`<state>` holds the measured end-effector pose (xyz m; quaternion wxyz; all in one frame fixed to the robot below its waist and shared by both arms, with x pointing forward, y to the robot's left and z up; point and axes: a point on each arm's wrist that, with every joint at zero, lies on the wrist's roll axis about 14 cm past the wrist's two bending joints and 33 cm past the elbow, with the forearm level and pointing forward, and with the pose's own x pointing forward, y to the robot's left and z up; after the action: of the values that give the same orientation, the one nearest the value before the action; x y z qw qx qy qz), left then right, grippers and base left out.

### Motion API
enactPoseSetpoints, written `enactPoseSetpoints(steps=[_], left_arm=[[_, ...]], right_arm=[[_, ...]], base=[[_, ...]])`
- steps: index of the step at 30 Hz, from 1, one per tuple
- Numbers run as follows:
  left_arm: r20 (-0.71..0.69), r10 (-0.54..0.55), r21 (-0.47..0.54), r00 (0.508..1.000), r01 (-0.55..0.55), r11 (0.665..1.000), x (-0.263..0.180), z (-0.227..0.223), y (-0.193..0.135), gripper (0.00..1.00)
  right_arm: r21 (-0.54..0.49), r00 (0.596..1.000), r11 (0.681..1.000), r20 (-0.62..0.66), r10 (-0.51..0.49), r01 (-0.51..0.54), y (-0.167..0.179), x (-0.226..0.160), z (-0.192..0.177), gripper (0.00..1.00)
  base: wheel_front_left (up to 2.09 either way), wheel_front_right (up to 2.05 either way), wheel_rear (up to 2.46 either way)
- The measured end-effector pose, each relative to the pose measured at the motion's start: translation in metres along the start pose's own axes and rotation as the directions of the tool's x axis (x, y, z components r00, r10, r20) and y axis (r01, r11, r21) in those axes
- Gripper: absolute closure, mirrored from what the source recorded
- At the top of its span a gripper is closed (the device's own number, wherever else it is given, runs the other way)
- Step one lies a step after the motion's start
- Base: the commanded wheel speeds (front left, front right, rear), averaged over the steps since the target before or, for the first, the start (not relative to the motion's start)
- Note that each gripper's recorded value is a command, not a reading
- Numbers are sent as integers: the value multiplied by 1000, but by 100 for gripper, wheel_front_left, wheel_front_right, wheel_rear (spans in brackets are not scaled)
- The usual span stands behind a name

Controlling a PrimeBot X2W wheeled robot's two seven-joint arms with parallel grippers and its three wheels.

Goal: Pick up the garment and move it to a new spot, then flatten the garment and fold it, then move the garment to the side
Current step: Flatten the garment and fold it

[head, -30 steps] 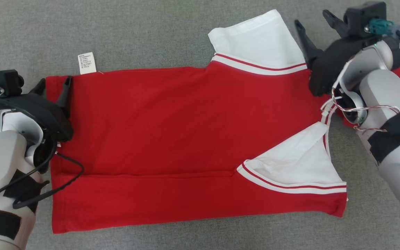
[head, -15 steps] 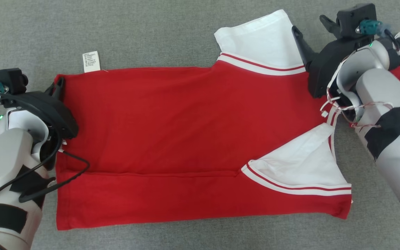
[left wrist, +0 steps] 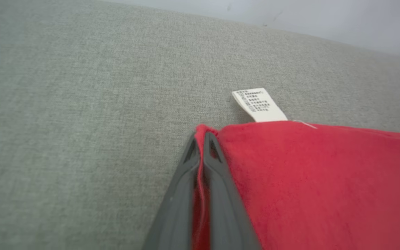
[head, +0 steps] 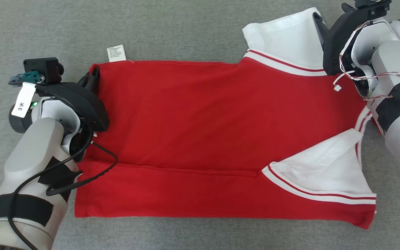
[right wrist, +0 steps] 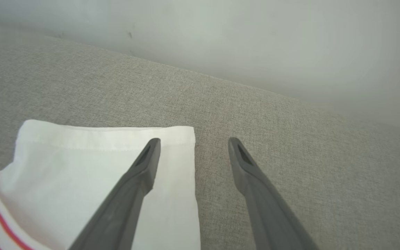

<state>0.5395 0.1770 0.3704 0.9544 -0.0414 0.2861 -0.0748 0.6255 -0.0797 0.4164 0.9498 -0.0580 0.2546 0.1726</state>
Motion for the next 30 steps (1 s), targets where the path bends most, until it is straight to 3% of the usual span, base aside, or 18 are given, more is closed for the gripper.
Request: enactPoseSetpoints(steps=[8,16,17,18,20,21,30], left_arm=[[17,1,3,1000,-1,1000,-3,-1,5,100],[40,-8,-4,999,8,1000,4,3,6,100],[39,-9,-6,999,9,1000,5,2,6,100],[42,-10,-6,999,10,1000,6,2,5,100],[41,-11,-7,999,11,1000,6,1,6,100],[43,-12,-5,999,12,1000,6,1,6,100],[61,-11,-18,998,13,1000,8,4,7,100]], right_arm=[[14,993,999,-114,-41,43,0,12,-22,0],[3,989,999,-143,-39,40,3,23,-27,0],[0,988,999,-149,-42,42,2,24,-30,13],[-2,988,999,-150,-42,42,2,25,-30,44],[-7,988,999,-148,-43,42,2,27,-28,91],[-12,988,999,-151,-43,41,3,28,-29,100],[-29,990,999,-137,-28,24,3,29,-26,100]], base=[[0,0,0],[0,0,0],[0,0,0],[0,0,0],[0,0,0],[0,0,0],[0,0,0]])
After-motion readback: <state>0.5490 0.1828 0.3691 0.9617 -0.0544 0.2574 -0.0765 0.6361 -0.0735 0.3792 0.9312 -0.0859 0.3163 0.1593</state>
